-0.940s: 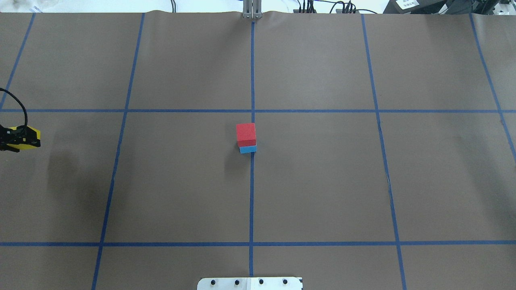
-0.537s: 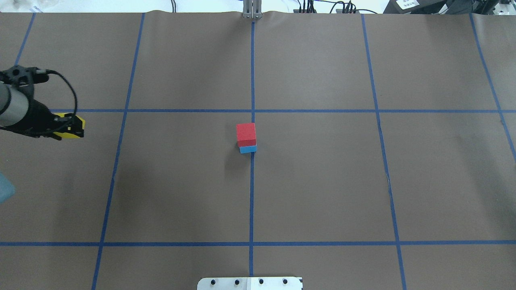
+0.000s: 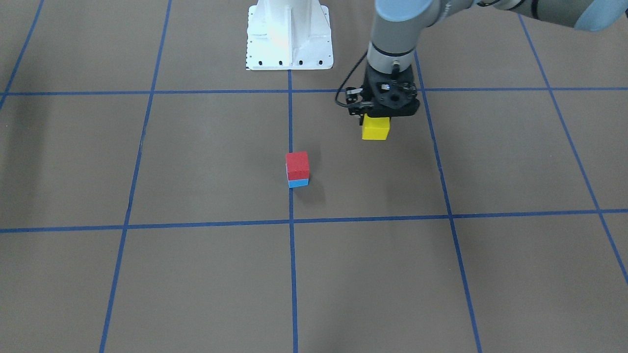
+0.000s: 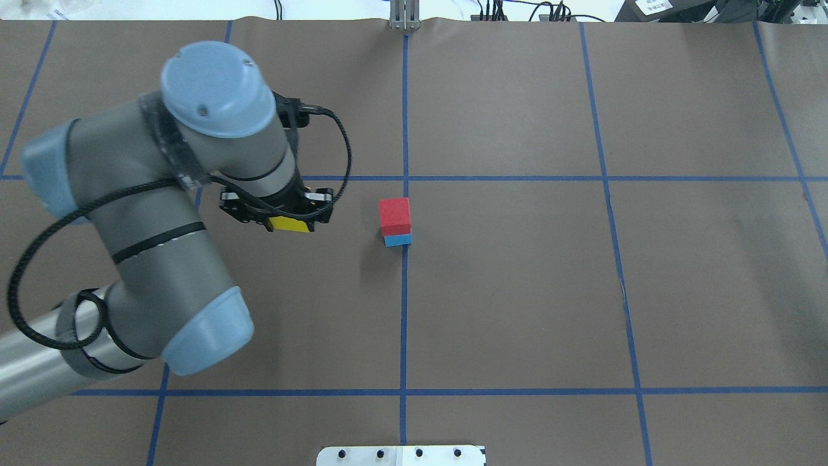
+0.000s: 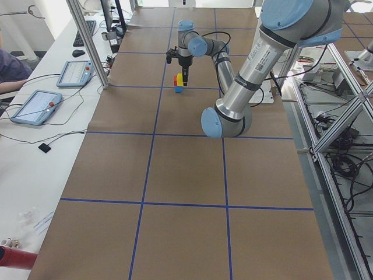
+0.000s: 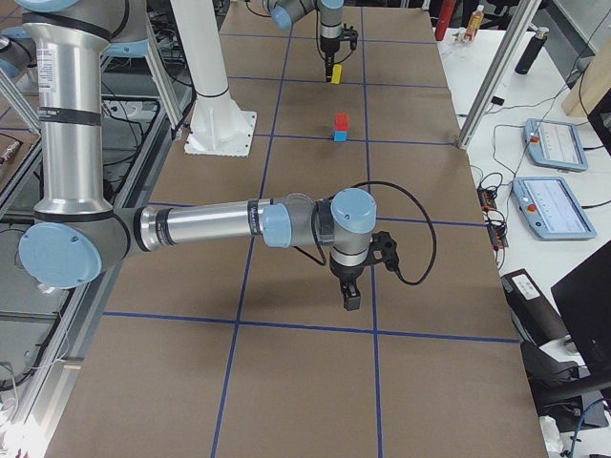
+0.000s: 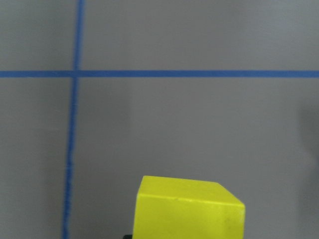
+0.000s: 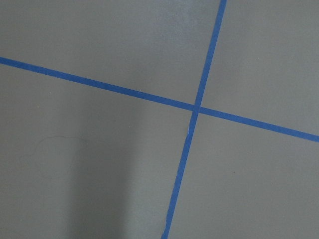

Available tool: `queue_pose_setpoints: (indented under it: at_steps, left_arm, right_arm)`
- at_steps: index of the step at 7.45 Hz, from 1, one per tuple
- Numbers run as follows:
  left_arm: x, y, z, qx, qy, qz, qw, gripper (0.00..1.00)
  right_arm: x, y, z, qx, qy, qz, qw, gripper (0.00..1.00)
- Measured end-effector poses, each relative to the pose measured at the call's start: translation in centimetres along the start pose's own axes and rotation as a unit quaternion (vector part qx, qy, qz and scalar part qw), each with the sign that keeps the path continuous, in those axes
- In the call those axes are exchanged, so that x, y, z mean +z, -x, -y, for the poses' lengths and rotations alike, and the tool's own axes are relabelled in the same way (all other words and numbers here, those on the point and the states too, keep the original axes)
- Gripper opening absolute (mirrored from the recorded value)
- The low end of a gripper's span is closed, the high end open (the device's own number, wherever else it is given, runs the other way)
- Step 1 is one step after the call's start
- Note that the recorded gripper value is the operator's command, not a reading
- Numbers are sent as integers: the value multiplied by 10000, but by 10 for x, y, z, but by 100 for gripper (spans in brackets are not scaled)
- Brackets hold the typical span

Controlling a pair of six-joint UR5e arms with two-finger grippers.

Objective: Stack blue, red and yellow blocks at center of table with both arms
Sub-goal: 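Carry the yellow cube with the left gripper above the red cube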

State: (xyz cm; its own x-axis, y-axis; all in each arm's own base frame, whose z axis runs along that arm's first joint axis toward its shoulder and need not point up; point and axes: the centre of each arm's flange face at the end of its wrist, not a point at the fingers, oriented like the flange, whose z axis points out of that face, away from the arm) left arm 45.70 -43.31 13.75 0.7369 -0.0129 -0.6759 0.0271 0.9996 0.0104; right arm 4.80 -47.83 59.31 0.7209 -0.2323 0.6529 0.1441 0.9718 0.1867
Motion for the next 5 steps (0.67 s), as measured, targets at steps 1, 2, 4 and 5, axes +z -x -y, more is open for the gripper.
queue_pose_setpoints:
  at_steps: [1, 2, 4, 5]
  left_arm:
    - [-1, -39, 2, -28, 36, 6, 10000, 0]
    - [4, -64, 8, -40, 41, -14, 10000, 0]
    - [26, -92, 27, -395, -25, -184, 9990, 0]
    - [33, -102, 34, -600, -26, -212, 9980, 0]
  right_arm:
    - [0, 0, 0, 3, 0, 7, 10000, 100]
    - [0, 0, 0, 2, -3, 12, 10000, 100]
    - [-1, 1, 1, -7, -13, 14, 10000, 100]
    - [-2, 1, 2, -13, -20, 13, 10000, 100]
